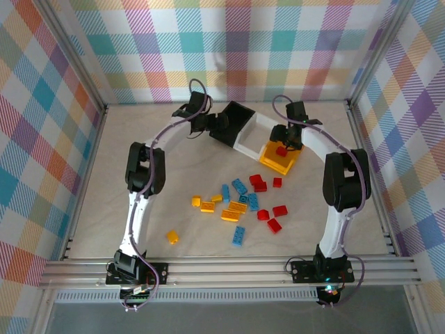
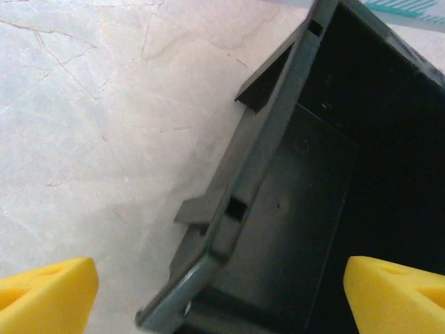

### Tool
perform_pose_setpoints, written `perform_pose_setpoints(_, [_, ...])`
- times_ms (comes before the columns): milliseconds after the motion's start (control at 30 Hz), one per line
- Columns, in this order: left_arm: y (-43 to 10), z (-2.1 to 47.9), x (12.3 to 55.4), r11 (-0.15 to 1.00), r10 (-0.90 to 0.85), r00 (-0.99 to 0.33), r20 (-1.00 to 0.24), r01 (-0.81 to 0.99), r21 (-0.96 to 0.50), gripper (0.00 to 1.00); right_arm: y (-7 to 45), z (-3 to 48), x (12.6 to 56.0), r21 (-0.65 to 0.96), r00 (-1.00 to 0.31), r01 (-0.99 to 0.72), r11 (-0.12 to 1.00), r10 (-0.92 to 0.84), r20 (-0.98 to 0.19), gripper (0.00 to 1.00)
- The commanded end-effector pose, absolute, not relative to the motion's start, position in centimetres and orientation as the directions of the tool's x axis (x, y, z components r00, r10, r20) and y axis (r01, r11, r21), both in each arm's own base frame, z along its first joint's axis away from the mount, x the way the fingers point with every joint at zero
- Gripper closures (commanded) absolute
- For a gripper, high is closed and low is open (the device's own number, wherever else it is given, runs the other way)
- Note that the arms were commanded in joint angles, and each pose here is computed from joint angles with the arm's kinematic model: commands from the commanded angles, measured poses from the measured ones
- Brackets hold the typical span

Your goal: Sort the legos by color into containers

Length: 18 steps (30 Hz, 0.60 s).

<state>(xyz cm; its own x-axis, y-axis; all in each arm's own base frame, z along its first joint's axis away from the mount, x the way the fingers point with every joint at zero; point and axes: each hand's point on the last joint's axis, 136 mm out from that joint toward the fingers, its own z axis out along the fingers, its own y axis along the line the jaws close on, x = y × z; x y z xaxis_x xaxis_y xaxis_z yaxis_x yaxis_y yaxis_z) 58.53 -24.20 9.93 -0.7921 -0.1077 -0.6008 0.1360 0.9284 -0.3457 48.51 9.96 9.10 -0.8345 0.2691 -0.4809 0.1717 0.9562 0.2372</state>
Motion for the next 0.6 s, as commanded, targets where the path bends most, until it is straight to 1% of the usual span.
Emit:
perform_pose_setpoints(0, [-23.6, 8.3, 58.6, 0.954, -0.047, -0.819, -0.573, 0.134, -0.269, 0.14, 12.8, 7.0, 45.1, 0.311, -0.895, 0.141, 0.940, 0.255, -0.366, 0.25])
perform_pose_setpoints(167, [-23.4, 7.8, 58.9, 0.963, -0.038, -0.821, -0.570, 0.123, -0.241, 0.27, 13.6, 7.2, 44.8, 0.342, -0.899, 0.102, 0.934, 0.233, -0.370, 0.25])
perform_pose_setpoints(233, [-23.4, 7.7, 58.8, 0.963, -0.041, -0.824, -0.564, 0.119, -0.244, 0.40, 14.0, 6.7, 44.9, 0.352, -0.909, 0.089, 0.932, 0.220, -0.355, 0.25])
perform_pose_setpoints(300, [-23.2, 7.6, 58.5, 0.966, -0.039, -0.828, -0.559, 0.112, -0.234, 0.49, 14.5, 6.4, 45.0, 0.359, -0.913, 0.075, 0.930, 0.209, -0.349, 0.25])
perform_pose_setpoints(500, [-21.4, 8.0, 56.5, 0.979, -0.027, -0.828, -0.560, 0.092, -0.182, 0.53, 15.8, 6.1, 45.8, 0.368, -0.920, 0.038, 0.929, 0.176, -0.350, 0.25])
perform_pose_setpoints(567, [-20.4, 8.1, 55.5, 0.980, -0.040, -0.827, -0.561, 0.077, -0.184, 0.53, 16.5, 6.2, 46.2, 0.371, -0.922, 0.015, 0.929, 0.157, -0.355, 0.25])
